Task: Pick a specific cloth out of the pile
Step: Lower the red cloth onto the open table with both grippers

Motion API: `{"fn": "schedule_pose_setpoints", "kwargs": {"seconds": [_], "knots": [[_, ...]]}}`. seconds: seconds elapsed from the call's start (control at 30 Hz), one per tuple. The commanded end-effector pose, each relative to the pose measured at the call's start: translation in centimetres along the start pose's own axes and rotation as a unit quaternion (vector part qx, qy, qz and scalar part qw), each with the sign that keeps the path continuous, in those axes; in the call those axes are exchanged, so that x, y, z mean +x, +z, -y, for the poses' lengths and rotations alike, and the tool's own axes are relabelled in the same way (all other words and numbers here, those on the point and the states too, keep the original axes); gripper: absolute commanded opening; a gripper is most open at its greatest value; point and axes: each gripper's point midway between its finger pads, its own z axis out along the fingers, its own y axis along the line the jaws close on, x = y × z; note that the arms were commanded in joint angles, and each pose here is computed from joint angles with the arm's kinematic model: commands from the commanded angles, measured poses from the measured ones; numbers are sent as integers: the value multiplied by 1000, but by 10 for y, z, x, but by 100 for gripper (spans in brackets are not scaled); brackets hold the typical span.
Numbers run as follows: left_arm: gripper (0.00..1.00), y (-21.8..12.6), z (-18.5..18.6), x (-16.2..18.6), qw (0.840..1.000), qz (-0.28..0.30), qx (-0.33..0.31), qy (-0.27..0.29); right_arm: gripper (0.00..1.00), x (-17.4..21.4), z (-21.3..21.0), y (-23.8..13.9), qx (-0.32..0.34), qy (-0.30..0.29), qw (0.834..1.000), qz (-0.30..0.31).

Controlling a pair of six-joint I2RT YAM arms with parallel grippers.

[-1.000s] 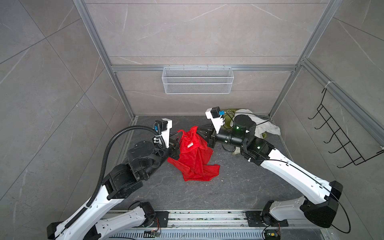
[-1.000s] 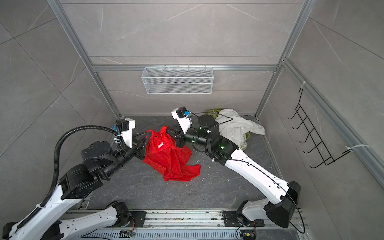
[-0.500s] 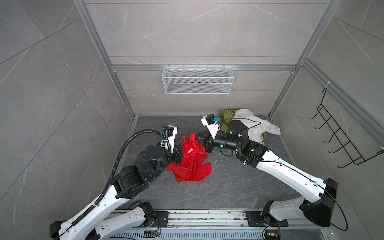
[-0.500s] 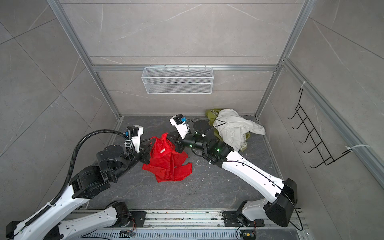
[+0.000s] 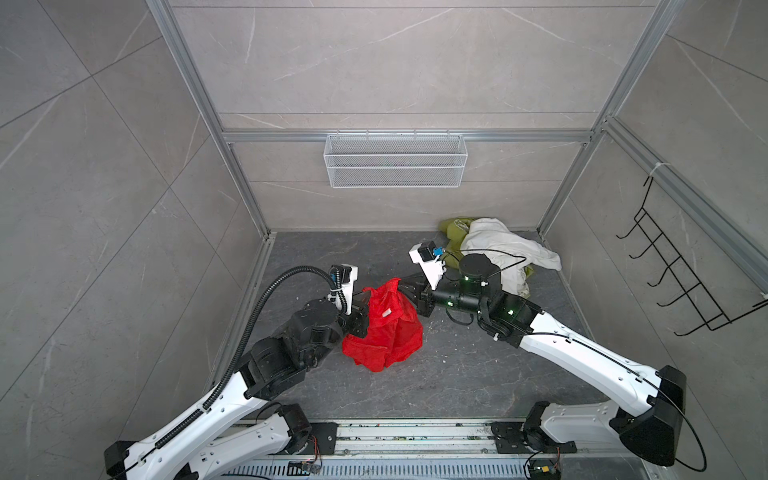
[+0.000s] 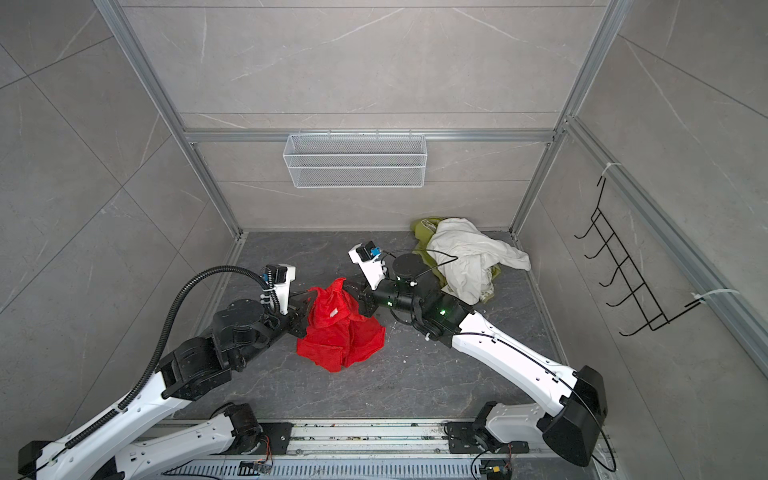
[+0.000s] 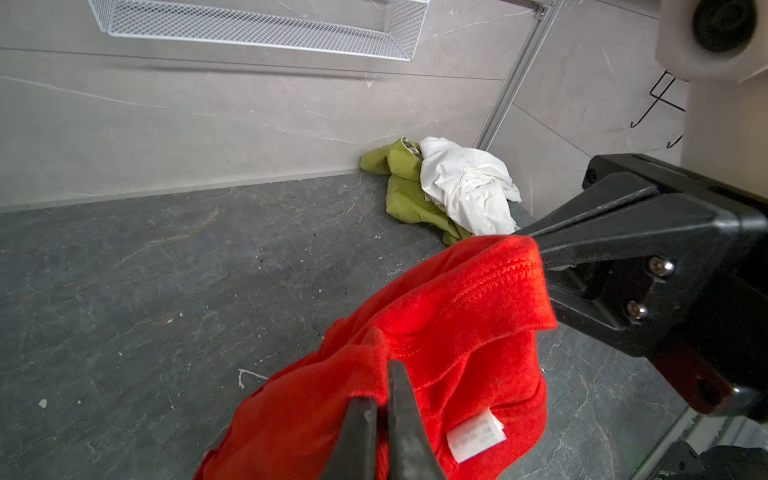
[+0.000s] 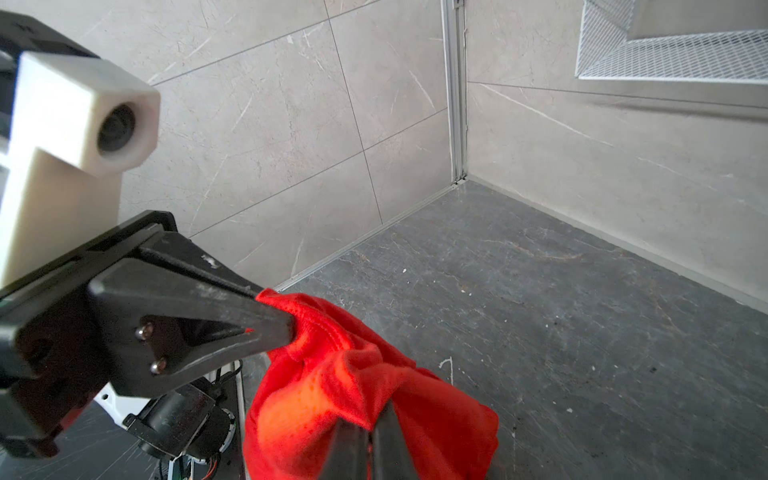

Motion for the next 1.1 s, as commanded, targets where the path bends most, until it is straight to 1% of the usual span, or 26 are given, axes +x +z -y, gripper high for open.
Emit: {"fn": "schedule_pose_setpoints", "kwargs": {"seconds": [0.0,0.3,0.37,0.47,0.6,0.83,1.07], "knots": [[0,-7,-3,-2,999,14,1,-34,0,-2,-6,-6,-6,9,1000,3],[0,-2,-16,30,998,-21,-22,-50,0,33,3,1,1,23,999,-37],[0,5,-10,35,998,-30,-12,-54,0,41,5,4,3,29,999,-45],[0,16,-8,46,997,-52,-15,-57,0,51,8,7,6,36,998,-57],[0,24,-10,62,996,-61,-21,-64,0,68,12,9,9,39,997,-64],[0,30,-26,90,993,-77,-53,-70,0,103,23,16,20,46,995,-91],[0,37,-42,120,988,-102,-77,-83,0,123,32,22,29,52,993,-106]]}}
